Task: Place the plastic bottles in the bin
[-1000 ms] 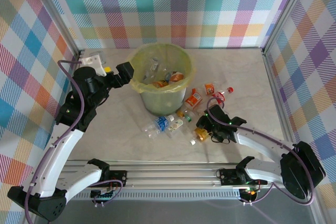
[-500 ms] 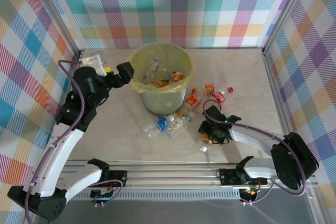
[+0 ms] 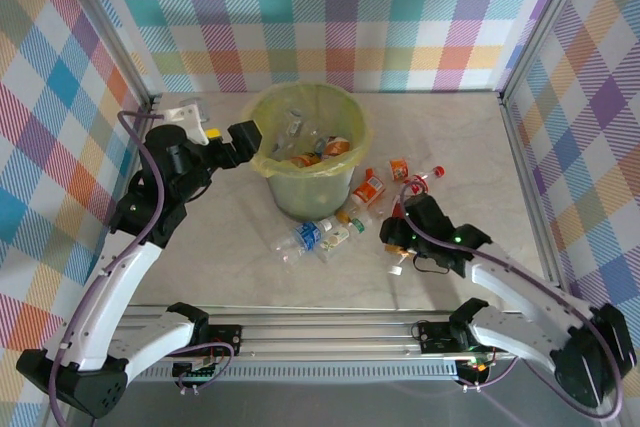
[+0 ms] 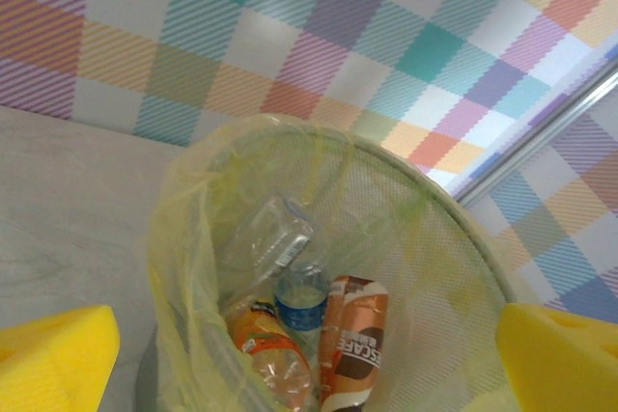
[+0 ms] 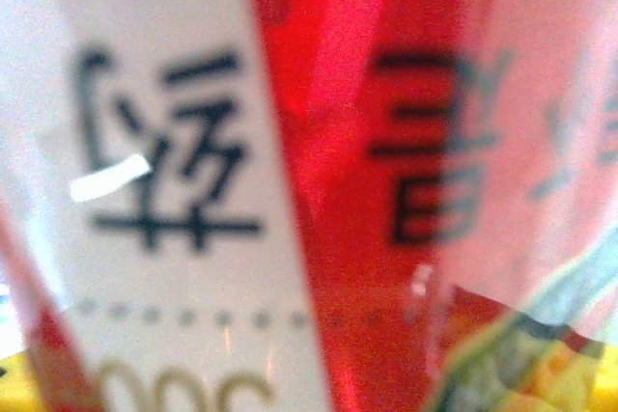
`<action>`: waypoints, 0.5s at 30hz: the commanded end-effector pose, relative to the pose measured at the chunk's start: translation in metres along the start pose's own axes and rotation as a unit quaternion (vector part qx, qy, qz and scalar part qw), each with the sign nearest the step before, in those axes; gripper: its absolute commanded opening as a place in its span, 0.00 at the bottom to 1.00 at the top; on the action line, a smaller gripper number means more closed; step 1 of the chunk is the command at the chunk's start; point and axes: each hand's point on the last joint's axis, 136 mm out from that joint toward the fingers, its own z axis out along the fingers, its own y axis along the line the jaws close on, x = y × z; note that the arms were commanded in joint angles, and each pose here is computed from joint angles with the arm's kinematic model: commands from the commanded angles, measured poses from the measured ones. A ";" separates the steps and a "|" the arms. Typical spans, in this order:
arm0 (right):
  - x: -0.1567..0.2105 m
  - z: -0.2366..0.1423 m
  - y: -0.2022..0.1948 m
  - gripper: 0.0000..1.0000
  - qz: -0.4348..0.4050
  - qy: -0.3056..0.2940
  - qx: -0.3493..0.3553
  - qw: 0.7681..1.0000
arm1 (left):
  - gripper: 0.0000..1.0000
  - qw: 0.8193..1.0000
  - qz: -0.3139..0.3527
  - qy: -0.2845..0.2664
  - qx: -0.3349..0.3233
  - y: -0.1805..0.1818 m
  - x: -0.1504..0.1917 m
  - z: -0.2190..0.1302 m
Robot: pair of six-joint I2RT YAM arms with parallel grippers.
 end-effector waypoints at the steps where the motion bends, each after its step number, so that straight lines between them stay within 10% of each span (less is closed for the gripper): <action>1: -0.027 -0.032 0.031 0.57 -0.092 -0.061 -0.071 0.991 | 1.00 0.998 0.005 0.005 0.069 -0.031 -0.005 -0.001; 15: -0.075 -0.116 0.131 0.57 -0.248 -0.194 -0.279 0.907 | 1.00 0.959 0.050 0.104 0.258 -0.147 0.038 0.016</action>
